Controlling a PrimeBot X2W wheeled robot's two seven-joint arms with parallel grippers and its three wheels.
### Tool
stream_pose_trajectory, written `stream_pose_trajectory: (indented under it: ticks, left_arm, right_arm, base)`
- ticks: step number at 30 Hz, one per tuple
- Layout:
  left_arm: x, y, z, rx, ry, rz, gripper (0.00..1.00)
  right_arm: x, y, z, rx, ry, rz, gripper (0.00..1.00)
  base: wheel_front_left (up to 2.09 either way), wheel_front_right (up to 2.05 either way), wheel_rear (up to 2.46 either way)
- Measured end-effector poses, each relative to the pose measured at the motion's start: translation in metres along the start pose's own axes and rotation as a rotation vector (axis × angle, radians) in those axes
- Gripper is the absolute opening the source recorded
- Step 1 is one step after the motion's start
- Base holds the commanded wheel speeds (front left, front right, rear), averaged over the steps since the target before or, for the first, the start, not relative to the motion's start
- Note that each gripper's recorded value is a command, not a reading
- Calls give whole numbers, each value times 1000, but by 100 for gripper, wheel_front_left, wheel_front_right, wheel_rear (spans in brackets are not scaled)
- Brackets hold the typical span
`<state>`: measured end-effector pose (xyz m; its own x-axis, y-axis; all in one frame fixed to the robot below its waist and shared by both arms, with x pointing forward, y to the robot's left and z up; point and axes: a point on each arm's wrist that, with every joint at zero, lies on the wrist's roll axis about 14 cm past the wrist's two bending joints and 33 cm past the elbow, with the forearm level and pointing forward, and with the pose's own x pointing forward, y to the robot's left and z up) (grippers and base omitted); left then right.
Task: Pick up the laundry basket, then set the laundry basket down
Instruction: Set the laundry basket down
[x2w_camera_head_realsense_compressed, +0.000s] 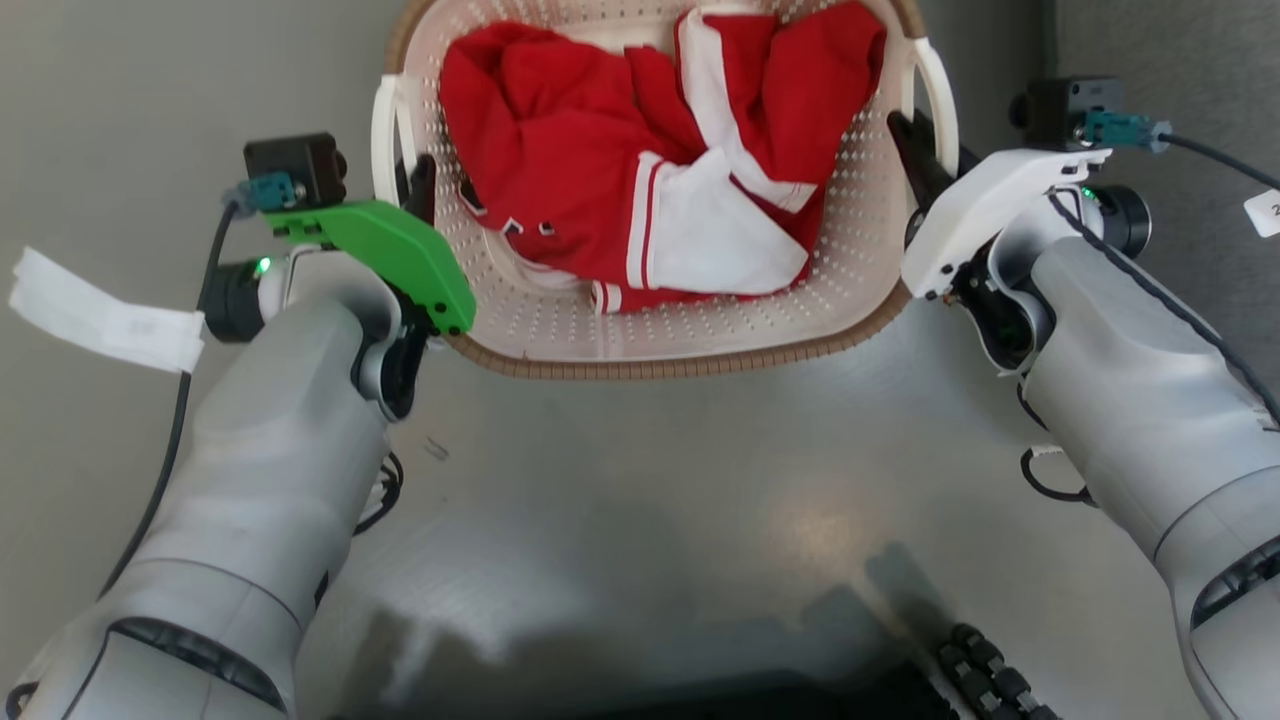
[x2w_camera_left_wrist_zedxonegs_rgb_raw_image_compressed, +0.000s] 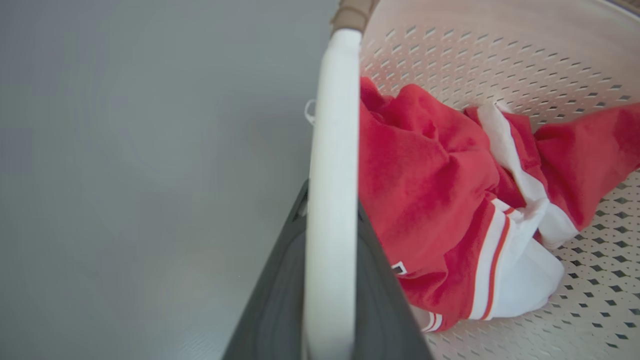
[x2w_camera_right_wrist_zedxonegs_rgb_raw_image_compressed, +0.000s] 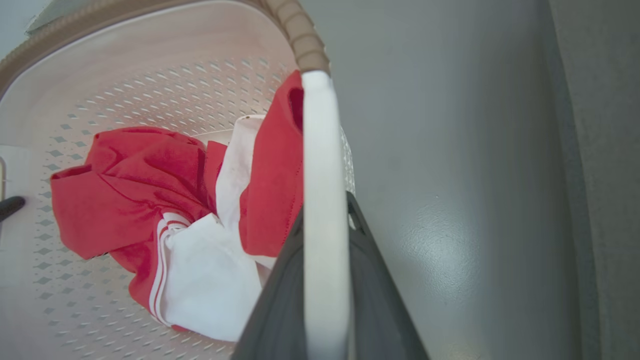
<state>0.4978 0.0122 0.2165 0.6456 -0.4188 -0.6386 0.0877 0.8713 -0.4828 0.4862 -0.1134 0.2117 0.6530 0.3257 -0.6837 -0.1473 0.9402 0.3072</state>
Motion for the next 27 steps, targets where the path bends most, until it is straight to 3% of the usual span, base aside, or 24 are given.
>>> stream_pose_trajectory:
  ticks: [27]
  left_arm:
    - [52, 25, -36, -8, 49, -12, 0]
  right_arm:
    - [45, -32, -45, 61, 49, -42, 0]
  base:
    - [0, 0, 0]
